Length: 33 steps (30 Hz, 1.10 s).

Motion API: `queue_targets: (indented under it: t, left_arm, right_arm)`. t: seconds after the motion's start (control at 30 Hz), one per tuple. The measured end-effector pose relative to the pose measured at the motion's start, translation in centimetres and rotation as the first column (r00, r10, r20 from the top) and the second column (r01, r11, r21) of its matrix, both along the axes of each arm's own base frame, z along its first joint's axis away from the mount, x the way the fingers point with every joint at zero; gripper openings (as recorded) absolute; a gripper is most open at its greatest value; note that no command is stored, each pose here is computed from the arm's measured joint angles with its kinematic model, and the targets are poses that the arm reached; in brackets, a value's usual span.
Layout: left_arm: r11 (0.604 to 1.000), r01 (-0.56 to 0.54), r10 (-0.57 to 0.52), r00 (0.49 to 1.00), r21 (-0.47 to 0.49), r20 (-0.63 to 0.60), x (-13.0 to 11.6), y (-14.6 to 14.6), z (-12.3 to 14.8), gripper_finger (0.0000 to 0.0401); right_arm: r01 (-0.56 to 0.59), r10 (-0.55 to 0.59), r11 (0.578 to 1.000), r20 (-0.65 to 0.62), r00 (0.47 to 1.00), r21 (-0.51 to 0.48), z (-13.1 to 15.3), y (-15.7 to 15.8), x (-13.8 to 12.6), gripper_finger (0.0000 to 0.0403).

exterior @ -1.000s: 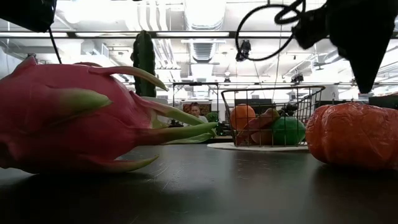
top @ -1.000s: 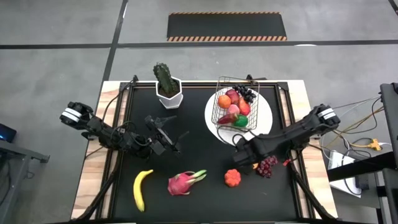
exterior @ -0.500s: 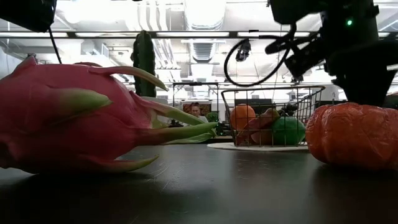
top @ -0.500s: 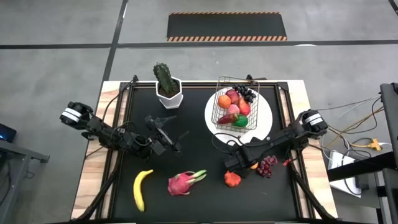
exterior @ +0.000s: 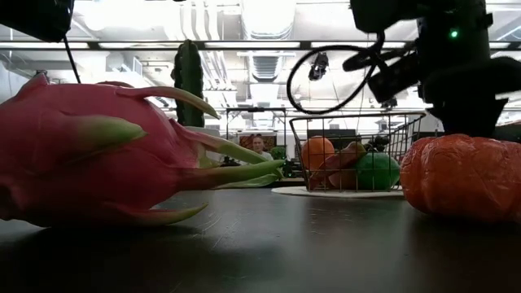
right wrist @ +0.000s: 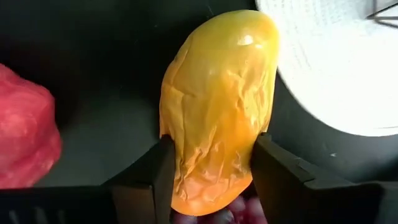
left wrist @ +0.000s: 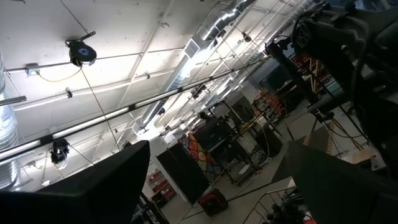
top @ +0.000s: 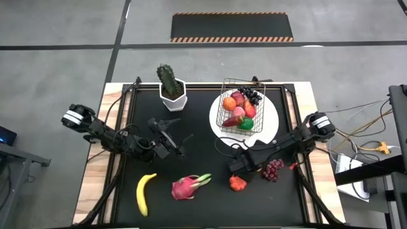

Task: Build produce basket
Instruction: Put the yellow mango into the wire basket

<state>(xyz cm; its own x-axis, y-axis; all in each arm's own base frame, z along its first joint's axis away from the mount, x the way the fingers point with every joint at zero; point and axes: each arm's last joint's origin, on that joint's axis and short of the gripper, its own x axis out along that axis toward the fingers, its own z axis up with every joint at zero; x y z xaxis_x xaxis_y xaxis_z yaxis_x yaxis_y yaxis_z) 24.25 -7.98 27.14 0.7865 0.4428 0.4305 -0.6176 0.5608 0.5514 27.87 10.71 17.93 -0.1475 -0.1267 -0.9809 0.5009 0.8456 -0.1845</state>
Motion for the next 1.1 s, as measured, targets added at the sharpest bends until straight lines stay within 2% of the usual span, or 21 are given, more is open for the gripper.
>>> queue_targets:
  t: [0.23,0.3,0.37,0.4,0.47,0.53,0.6,0.67,0.73,0.83,0.87,0.93,1.03,1.1]
  left_arm:
    - [1.0,0.004,-0.004,1.0,-0.006,0.003,0.0,0.0,0.0,0.0357]
    - [1.0,0.005,-0.005,1.0,-0.008,0.005,0.0,0.0,0.0,0.0357]
    - [0.999,0.017,-0.017,1.0,-0.028,0.017,0.0,0.0,0.0,0.0357]
    - [0.999,0.03,-0.029,0.999,-0.037,0.026,0.0,0.0,0.0,0.0357]
    - [0.997,0.061,-0.059,0.997,-0.047,0.045,0.0,-0.1,0.1,0.0357]
    - [0.992,0.115,-0.11,0.991,-0.06,0.075,0.1,-0.2,0.1,0.0357]
    - [0.98,0.185,-0.176,0.978,-0.078,0.112,0.1,-0.3,0.2,0.0357]
    - [0.961,0.258,-0.243,0.959,-0.096,0.145,0.1,-0.5,0.2,0.0357]
    - [0.94,0.315,-0.295,0.943,-0.129,0.155,0.3,-0.6,0.0,0.0357]
    - [0.894,0.38,-0.356,0.924,-0.237,0.141,0.7,-0.8,-0.7,0.0357]
    - [0.87,0.404,-0.383,0.915,-0.282,0.131,0.9,-0.9,-1.1,0.0357]
    - [0.809,0.459,-0.45,0.886,-0.369,0.115,1.3,-1.2,-1.9,0.0357]
    - [0.723,0.522,-0.539,0.836,-0.452,0.103,1.8,-1.6,-3.0,0.0357]
    - [0.693,0.532,-0.553,0.825,-0.487,0.114,2.1,-1.7,-3.4,0.0357]
  right_arm:
    - [-0.124,0.119,0.992,0.136,0.984,0.033,4.0,-0.5,-1.3,0.0157]
    - [-0.211,0.206,0.977,0.233,0.95,-0.001,5.5,-0.4,-1.8,0.0158]
    - [-0.272,0.271,0.961,0.378,0.885,-0.05,6.9,-0.3,-1.9,0.016]
    - [-0.291,0.295,0.953,0.45,0.843,-0.079,7.5,-0.3,-2.0,0.016]
    - [-0.321,0.347,0.934,0.601,0.72,-0.156,8.6,-0.5,-1.9,0.0159]
    - [-0.339,0.421,0.902,0.715,0.559,-0.266,9.2,-0.6,-1.9,0.0157]
    - [-0.347,0.501,0.856,0.776,0.382,-0.382,9.3,-0.6,-1.9,0.0157]
    - [-0.331,0.574,0.803,0.792,0.207,-0.495,8.9,-0.8,-1.7,0.0157]
    - [-0.286,0.629,0.755,0.775,0.061,-0.59,8.1,-1.0,-1.7,0.0158]
    - [-0.197,0.661,0.716,0.741,-0.118,-0.67,7.0,-1.6,-1.9,0.0158]
    - [-0.162,0.66,0.717,0.735,-0.156,-0.678,6.6,-1.8,-2.0,0.0157]
    - [-0.11,0.654,0.726,0.73,-0.198,-0.679,5.8,-2.3,-2.1,0.0157]
    - [-0.063,0.657,0.728,0.72,-0.224,-0.683,4.8,-2.6,-2.3,0.0158]
    - [-0.054,0.653,0.73,0.718,-0.241,-0.682,4.8,-2.7,-2.3,0.0159]
